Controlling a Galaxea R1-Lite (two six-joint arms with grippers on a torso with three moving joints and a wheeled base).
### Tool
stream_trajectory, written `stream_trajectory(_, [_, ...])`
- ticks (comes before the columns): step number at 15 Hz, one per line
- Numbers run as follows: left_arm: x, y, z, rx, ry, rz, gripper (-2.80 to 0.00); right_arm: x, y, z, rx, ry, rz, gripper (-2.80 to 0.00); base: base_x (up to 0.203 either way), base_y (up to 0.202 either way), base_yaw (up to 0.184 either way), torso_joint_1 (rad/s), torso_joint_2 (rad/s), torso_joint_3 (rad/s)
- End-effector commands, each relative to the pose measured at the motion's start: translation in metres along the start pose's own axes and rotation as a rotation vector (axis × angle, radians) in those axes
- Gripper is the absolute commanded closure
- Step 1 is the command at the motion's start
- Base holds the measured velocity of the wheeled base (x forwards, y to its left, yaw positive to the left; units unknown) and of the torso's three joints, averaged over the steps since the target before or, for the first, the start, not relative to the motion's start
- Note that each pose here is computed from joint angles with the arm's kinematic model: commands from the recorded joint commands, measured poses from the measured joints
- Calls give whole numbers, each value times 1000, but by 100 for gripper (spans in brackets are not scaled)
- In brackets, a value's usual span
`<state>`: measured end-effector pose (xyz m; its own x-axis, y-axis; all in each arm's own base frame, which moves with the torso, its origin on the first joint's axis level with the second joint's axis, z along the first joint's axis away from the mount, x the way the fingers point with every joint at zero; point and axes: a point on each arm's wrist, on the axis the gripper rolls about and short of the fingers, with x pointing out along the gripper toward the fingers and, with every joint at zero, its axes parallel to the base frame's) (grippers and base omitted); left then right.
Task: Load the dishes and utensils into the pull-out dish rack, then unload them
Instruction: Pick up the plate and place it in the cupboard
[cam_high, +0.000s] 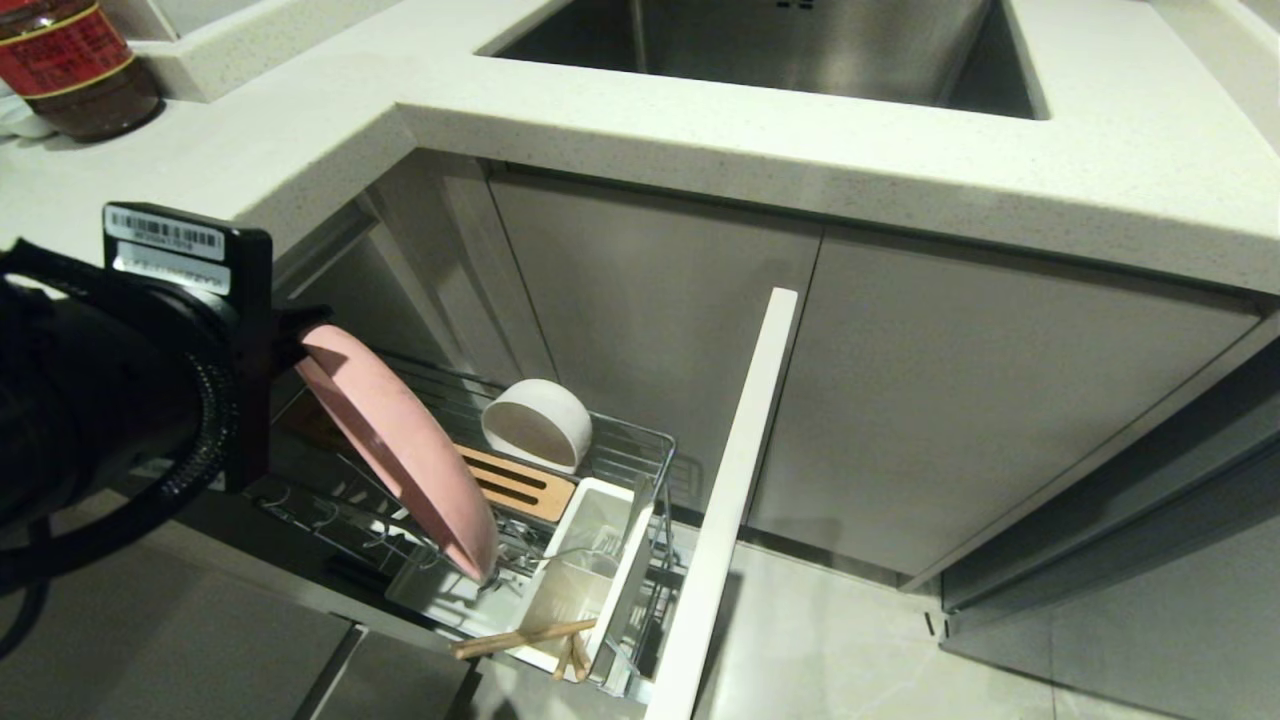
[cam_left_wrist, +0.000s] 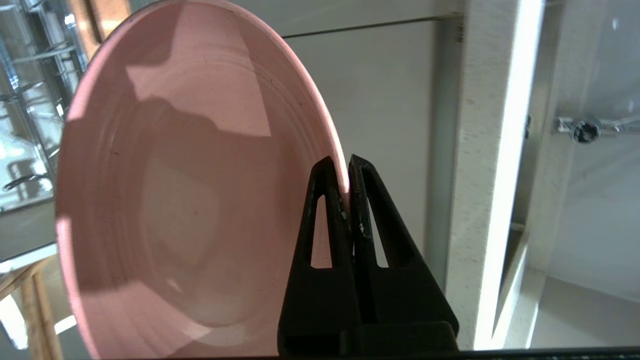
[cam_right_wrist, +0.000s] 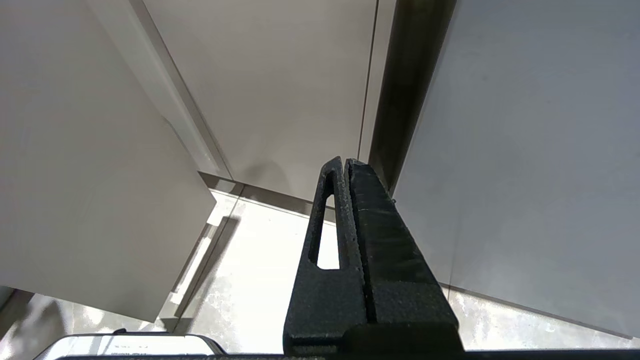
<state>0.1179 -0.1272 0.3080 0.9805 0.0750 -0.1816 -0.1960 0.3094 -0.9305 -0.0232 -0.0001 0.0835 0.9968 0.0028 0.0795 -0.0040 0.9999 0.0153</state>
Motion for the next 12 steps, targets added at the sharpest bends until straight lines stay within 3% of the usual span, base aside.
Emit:
stream_trajectory(1, [1,9,-2,-14,-9,20,0,2,0,-7,0,26,0,0,0,0,0,0,0,0])
stream_trajectory(7, [15,28,5,-91,-94,50,0,2,0,-7,0,26,0,0,0,0,0,0,0,0])
stream_trajectory(12, [21,36,6,-142,-105,27,0,2,0,-7,0,26,0,0,0,0,0,0,0,0])
